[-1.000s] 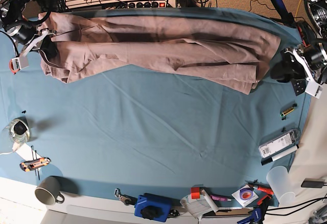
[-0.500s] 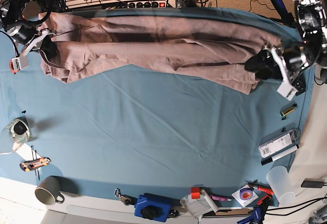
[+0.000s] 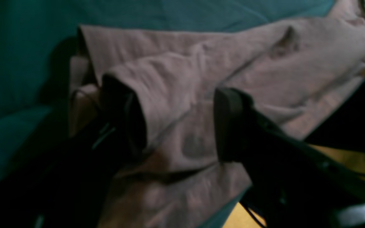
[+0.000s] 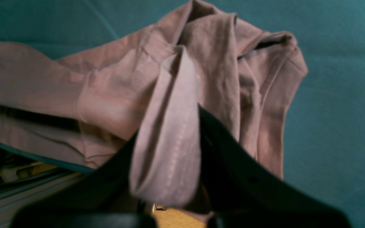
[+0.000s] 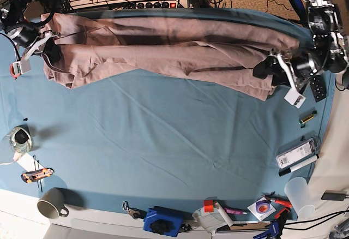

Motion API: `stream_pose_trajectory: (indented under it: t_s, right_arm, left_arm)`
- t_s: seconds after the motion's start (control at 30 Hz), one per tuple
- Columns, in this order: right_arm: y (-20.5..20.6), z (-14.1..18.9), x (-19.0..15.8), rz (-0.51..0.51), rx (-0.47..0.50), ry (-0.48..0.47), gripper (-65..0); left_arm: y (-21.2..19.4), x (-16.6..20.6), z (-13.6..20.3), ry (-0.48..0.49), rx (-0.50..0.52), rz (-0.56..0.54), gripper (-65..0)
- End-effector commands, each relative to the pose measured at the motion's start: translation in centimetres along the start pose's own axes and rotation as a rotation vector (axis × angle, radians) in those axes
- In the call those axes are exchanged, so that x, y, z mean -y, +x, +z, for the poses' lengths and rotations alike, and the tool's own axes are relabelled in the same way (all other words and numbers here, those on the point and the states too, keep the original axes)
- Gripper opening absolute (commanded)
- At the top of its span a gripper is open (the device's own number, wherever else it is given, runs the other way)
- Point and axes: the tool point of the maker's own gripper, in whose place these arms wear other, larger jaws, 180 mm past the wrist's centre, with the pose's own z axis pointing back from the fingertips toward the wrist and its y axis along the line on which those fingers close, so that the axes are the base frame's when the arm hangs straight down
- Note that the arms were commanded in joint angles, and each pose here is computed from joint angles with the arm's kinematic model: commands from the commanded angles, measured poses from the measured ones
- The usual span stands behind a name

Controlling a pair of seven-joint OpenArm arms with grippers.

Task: Fold the T-shirt properly
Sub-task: 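Regrasp the folded edge with the left gripper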

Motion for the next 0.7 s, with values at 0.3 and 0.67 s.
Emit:
stream_pose_trajectory:
  t_s: [0.3, 0.67]
  right_arm:
    - [1.5, 0.6, 0.2, 0.028, 0.048, -0.007, -65.0]
    - [7.1, 0.4, 2.3, 0.085, 0.193, -0.132, -65.0]
  left_arm:
    - [1.7, 0.0, 0.1, 0.014, 0.068, 0.023, -65.0]
    - [5.7, -2.9, 0.7, 0.167, 0.153, -0.03, -65.0]
